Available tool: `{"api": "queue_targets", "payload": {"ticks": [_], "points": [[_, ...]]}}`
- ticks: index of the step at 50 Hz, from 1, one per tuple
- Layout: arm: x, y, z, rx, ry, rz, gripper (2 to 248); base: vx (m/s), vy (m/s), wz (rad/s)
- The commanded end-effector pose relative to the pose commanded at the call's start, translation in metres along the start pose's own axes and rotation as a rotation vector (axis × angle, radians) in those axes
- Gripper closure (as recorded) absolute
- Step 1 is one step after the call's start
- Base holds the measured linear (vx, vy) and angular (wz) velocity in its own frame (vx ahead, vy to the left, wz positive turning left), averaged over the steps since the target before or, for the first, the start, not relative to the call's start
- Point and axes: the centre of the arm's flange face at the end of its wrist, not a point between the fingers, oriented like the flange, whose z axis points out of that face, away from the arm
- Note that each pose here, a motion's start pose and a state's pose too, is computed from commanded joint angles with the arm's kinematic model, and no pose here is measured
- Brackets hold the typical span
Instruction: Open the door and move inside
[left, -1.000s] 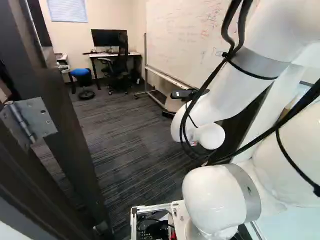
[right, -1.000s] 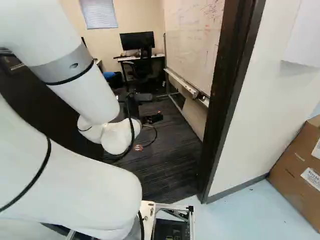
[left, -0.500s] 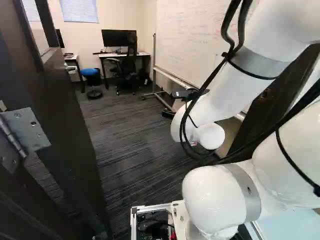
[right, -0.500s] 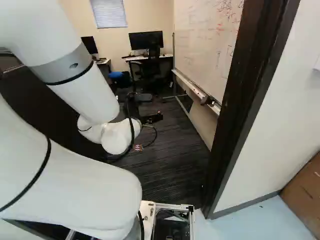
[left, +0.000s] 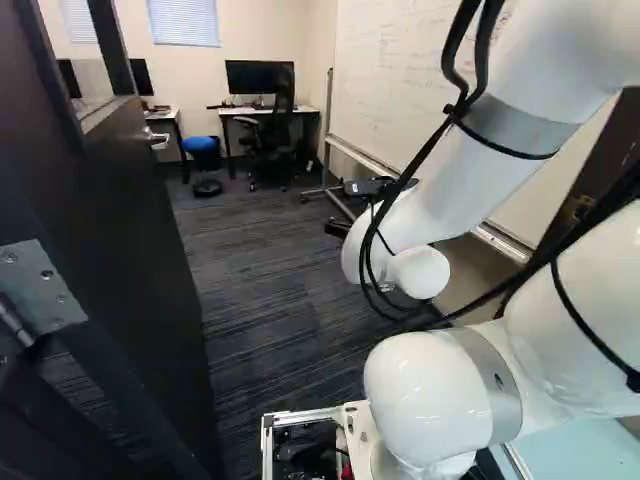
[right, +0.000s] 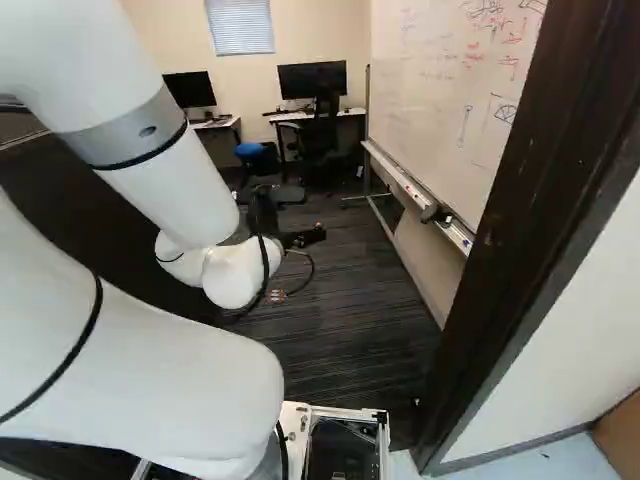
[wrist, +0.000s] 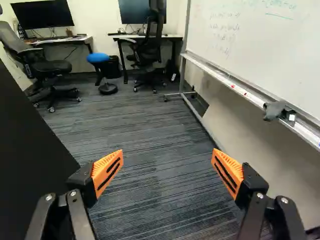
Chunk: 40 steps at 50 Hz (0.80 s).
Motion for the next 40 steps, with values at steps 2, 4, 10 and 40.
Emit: {"api": "queue_targets", "payload": {"ticks": [2, 4, 10, 40], "points": [[0.0, 0.0, 0.0, 0.0, 0.0, 0.0, 3, 0.136, 0.032, 0.163], [0.0, 0.0, 0.0, 0.0, 0.0, 0.0, 3, 0.13, 0.031, 0.188], [0.0, 0.0, 0.0, 0.0, 0.0, 0.0, 3, 0.092, 0.012, 0.117], [0.0, 0.0, 0.0, 0.0, 0.0, 0.0, 3, 0.119, 0.034, 0.134]]}}
